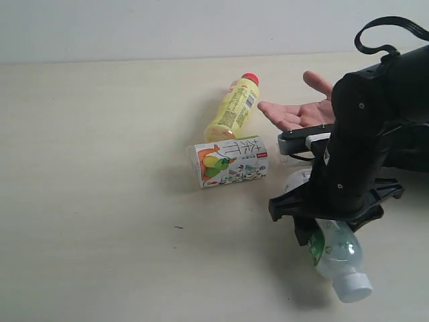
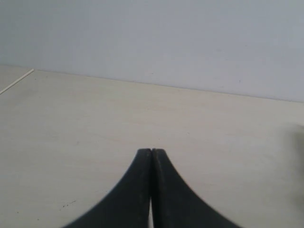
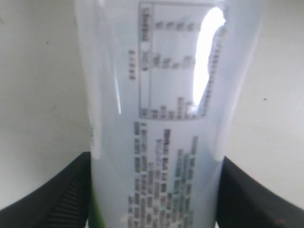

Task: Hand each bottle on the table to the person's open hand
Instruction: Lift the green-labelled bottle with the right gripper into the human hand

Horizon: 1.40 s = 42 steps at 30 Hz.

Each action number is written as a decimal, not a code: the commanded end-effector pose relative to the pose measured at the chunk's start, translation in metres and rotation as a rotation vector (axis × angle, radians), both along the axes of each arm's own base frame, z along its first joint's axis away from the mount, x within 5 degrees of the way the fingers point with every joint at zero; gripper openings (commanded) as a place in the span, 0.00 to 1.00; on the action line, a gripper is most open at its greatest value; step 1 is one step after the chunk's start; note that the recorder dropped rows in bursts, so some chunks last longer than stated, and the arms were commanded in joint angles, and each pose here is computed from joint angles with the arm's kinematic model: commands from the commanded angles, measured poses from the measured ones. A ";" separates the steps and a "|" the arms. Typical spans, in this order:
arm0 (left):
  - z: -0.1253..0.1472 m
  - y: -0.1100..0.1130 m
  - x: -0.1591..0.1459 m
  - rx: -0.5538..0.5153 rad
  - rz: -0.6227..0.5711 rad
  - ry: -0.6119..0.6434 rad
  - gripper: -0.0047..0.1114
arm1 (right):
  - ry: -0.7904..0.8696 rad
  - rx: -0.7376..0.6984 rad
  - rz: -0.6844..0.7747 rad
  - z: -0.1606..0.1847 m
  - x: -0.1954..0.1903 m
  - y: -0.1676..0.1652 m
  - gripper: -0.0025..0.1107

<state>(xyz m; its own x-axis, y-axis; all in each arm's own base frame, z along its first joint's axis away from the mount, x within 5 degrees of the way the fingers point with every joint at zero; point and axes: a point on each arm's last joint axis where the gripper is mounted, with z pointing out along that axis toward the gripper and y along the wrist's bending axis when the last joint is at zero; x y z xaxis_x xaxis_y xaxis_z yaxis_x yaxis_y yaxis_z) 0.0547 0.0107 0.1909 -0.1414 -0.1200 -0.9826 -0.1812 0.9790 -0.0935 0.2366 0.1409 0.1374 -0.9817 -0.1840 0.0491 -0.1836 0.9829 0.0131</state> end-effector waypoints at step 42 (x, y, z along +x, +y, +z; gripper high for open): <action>0.000 0.000 0.000 0.006 0.003 -0.007 0.04 | -0.223 -0.140 0.054 0.128 0.080 -0.012 0.02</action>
